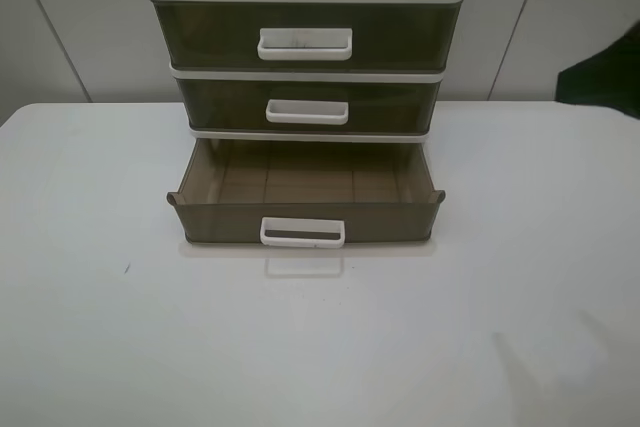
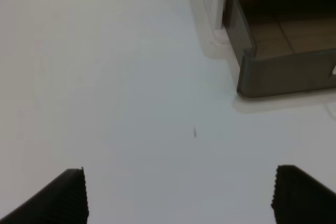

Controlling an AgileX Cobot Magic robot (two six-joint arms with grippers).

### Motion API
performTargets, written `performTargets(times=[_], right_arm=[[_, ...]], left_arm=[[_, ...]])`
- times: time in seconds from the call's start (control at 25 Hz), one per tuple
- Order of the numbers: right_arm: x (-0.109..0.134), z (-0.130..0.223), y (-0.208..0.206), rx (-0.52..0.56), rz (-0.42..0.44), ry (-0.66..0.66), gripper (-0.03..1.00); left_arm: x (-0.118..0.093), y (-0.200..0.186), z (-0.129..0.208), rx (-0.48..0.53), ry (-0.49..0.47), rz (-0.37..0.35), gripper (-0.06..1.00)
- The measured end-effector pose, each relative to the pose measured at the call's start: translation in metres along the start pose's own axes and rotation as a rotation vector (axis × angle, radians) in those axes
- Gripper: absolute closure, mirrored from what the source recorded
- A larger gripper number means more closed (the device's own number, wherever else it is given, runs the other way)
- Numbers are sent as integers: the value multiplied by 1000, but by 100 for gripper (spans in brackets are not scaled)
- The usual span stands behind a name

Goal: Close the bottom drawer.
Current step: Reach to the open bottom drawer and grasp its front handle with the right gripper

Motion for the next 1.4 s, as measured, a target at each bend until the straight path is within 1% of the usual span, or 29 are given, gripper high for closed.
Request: performTargets(times=[0.08,0.2,0.28,0.36,0.48,0.64,0.76,0.88,1.04,1.12,1.2,1.28,1.4], right_arm=[[11,-9,16,1,-50,-45,15],[38,-16,39,-19,-142,-142,15],[56,-19,58,-37,-187,-178,15],[75,-17,75,-27,-232,-190,15],[98,-7,99,19,-281,-181,15],[118,7,123,71,-310,-193,15],[127,23,136,107,-317,-219,15],[134,45,142,91,-324,-241,15],[134,66,142,-37,-311,-251,15],[129,69,141,-123,-294,-261,15],[125,70,141,-192,-272,-309,15],[122,72,143,-239,-244,-393,15],[121,81,148,-249,-226,-490,15]], left_arm=[[0,0,0,0,0,0,23],[0,0,0,0,0,0,23],[0,0,0,0,0,0,23],[0,0,0,0,0,0,23],[0,0,0,0,0,0,23],[0,0,0,0,0,0,23],[0,0,0,0,0,0,23],[0,0,0,0,0,0,23],[0,0,0,0,0,0,23],[0,0,0,0,0,0,23],[0,0,0,0,0,0,23],[0,0,0,0,0,0,23],[0,0,0,0,0,0,23]])
Point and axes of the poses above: a point on each arm's last joint axis where the gripper is mounted, y pointing out along that axis toward the gripper, x along the wrist's bending axis when the last joint is at zero, z = x × y, the point moved 2 cm from there along y, pointing out along that axis toward the gripper, and after that the axes turned 10 degrees about -y, right-handed, at the moved point
